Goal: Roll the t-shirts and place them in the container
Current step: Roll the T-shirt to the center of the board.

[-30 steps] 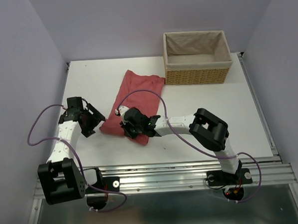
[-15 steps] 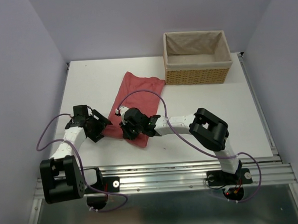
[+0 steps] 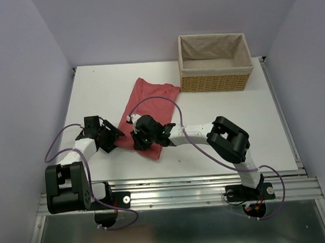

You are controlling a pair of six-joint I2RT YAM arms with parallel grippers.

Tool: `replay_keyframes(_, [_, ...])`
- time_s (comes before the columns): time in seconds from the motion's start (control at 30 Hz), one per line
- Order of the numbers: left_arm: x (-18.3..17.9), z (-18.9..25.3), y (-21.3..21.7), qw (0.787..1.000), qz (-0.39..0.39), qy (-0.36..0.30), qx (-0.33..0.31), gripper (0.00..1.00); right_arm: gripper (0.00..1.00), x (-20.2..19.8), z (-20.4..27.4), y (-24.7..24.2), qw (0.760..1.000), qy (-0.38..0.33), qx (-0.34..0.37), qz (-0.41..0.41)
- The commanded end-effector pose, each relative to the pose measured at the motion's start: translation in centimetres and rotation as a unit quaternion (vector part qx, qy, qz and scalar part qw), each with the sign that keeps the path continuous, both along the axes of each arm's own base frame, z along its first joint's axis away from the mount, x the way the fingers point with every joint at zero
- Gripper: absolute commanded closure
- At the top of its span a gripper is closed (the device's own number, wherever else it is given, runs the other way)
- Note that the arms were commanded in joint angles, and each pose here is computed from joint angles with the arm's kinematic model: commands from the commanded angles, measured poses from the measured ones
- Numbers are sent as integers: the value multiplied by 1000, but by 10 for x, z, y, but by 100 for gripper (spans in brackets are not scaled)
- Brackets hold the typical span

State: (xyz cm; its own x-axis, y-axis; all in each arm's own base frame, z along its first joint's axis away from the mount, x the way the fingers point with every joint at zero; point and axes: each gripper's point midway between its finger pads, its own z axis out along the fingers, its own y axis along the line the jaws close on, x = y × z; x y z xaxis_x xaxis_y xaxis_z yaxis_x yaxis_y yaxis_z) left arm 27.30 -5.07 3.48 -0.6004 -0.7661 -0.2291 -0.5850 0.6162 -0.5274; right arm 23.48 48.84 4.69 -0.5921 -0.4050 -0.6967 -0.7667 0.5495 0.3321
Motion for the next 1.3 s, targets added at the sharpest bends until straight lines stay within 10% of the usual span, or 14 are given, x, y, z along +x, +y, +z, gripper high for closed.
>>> replay_keyframes(0.0, [7,2,-4,1000,-6,-19,0,24,99,8,32,16,999,-5,48,-1])
replay_keyframes(0.2, [12,6,-2,1000,-8,-28,12,52,99,12,38,14,999,-7,54,-4])
replay_keyframes(0.23, [13,7,-1,999,-9,-29,15,81,96,13,39,14,999,-10,53,-3])
replay_keyframes(0.3, [14,8,0,999,-12,-27,18,100,83,17,43,10,998,-22,50,-13])
replay_keyframes(0.5, [17,12,6,999,-9,-13,34,100,25,29,79,-12,996,-81,22,-32])
replay_keyframes(1.27, [19,20,15,998,-2,-1,60,100,16,-9,40,-15,939,-308,-150,27])
